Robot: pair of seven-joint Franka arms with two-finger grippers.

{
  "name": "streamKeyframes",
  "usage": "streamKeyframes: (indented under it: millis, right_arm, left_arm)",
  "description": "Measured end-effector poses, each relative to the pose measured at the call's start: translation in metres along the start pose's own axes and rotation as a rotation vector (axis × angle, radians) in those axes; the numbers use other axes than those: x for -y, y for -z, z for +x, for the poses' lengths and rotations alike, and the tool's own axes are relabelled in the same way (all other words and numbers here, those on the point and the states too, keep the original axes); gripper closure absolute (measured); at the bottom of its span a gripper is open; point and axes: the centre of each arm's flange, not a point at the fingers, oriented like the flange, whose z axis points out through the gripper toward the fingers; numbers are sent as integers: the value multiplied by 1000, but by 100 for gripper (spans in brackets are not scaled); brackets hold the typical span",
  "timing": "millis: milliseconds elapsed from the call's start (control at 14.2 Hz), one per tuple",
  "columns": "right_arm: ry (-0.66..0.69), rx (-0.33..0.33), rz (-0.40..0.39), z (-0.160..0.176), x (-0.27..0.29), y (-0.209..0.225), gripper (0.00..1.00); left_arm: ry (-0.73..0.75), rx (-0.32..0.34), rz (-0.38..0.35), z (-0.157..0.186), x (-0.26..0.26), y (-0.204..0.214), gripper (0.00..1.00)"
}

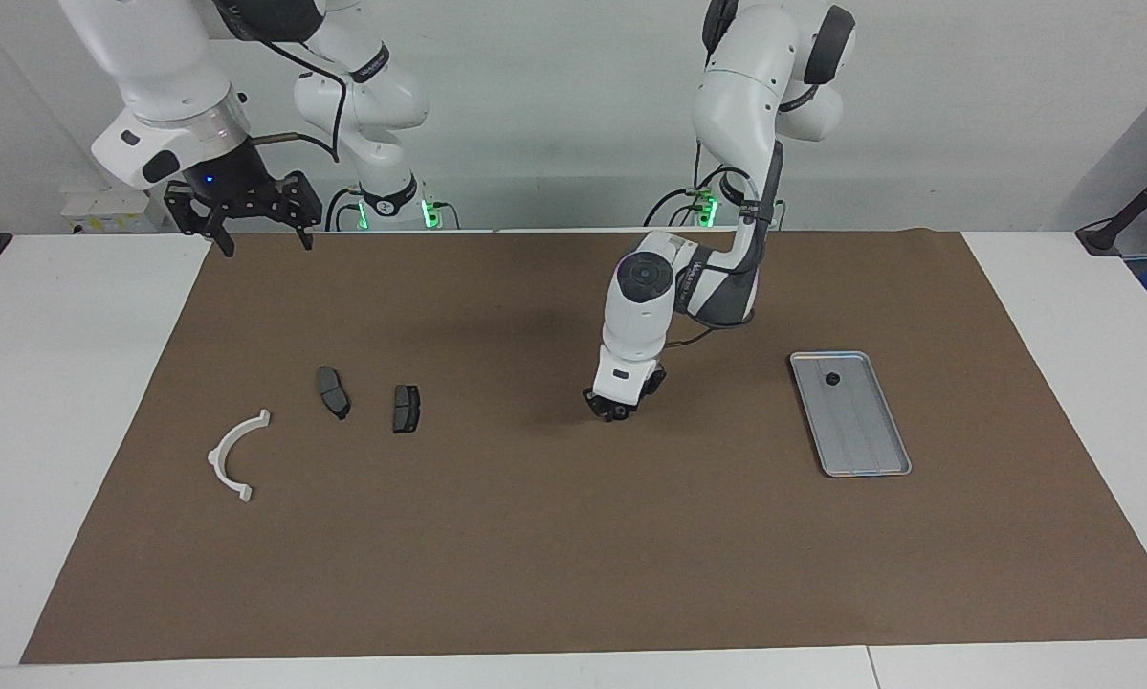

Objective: Pick bearing gear from pile to tray

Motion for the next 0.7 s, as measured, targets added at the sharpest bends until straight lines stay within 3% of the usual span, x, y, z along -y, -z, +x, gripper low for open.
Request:
streamKeyframes:
  millis: [352, 564, 705]
  right_arm:
    - [-3, -17, -26, 1, -4, 2, 0]
    - [-6, -17, -27, 1, -5, 2, 0]
    - [-19, -17, -26, 1, -6, 2, 0]
  left_arm:
    - [16, -4, 12, 9, 7, 1, 65]
    - [16, -7, 38, 49, 42, 28, 65]
    - [-48, 16, 57, 92, 97, 68, 65]
